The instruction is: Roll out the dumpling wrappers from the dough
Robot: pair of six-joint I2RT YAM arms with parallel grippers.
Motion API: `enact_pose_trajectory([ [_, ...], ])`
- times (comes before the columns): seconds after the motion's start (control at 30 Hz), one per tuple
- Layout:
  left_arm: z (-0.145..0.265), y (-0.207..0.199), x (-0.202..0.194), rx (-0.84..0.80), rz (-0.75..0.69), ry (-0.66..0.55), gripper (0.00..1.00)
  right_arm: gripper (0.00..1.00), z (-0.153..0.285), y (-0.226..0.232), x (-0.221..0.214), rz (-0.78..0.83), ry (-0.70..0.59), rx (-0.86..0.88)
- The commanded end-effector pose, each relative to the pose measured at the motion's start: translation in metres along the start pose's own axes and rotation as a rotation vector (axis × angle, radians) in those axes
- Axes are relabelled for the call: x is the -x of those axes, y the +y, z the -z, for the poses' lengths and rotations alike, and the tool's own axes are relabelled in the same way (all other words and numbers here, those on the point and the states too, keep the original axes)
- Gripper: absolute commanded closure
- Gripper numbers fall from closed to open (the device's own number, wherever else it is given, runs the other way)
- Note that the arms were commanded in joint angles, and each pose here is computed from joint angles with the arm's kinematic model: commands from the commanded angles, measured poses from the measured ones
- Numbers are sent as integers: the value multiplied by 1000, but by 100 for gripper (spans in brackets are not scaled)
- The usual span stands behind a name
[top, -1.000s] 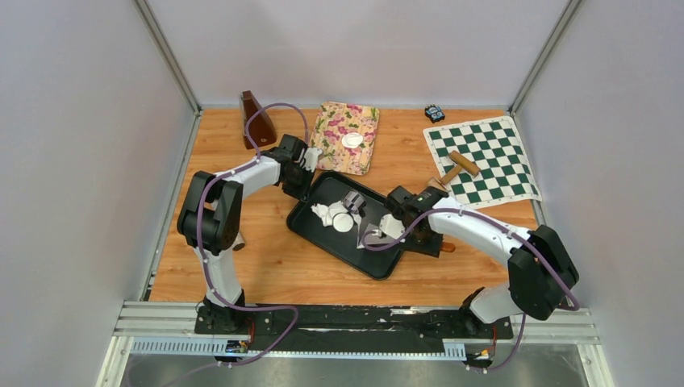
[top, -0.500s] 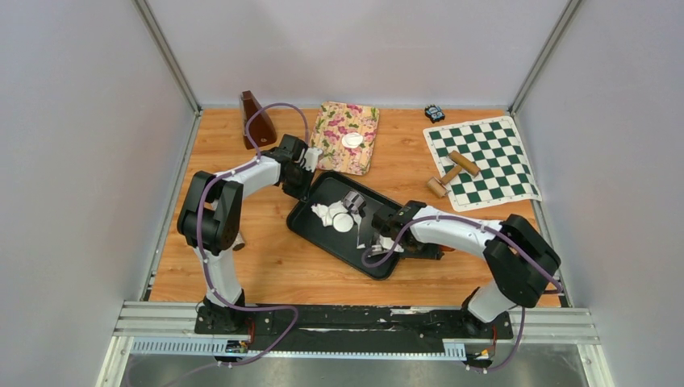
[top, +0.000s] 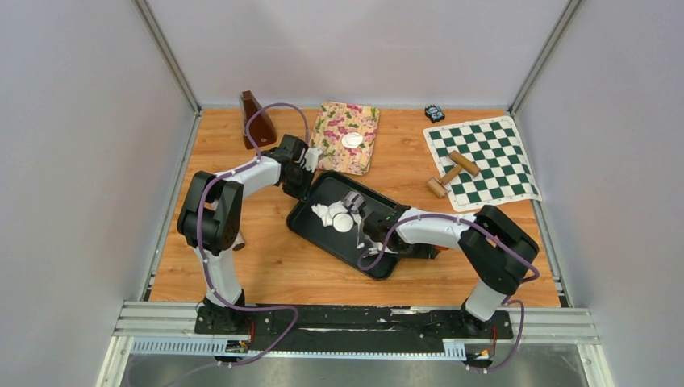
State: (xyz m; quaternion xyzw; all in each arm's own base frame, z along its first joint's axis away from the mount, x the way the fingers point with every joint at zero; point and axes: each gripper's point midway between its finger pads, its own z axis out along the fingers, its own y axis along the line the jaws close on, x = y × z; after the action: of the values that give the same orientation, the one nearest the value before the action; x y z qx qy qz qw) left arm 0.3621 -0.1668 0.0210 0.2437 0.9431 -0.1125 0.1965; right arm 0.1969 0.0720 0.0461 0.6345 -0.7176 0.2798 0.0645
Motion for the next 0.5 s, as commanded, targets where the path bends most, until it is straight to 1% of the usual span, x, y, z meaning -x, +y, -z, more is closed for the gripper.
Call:
enact_pose_trajectory([
  [0.0, 6, 8, -6, 51, -29, 14, 100, 100, 7, -23, 1, -46, 0, -78],
  [0.07, 7, 8, -5, 50, -28, 10, 100, 100, 16, -25, 2, -76, -50, -38],
  [0.2, 8, 6, -4, 43, -29, 6, 100, 100, 49, -9, 23, -117, -242, 143],
  [0.3, 9, 4, -4, 35, -31, 4, 100, 100, 74, 7, 35, -97, -375, 281],
  [0.47, 13, 2, -1, 26, -37, -9, 100, 100, 90, 55, 39, 10, -450, 565],
])
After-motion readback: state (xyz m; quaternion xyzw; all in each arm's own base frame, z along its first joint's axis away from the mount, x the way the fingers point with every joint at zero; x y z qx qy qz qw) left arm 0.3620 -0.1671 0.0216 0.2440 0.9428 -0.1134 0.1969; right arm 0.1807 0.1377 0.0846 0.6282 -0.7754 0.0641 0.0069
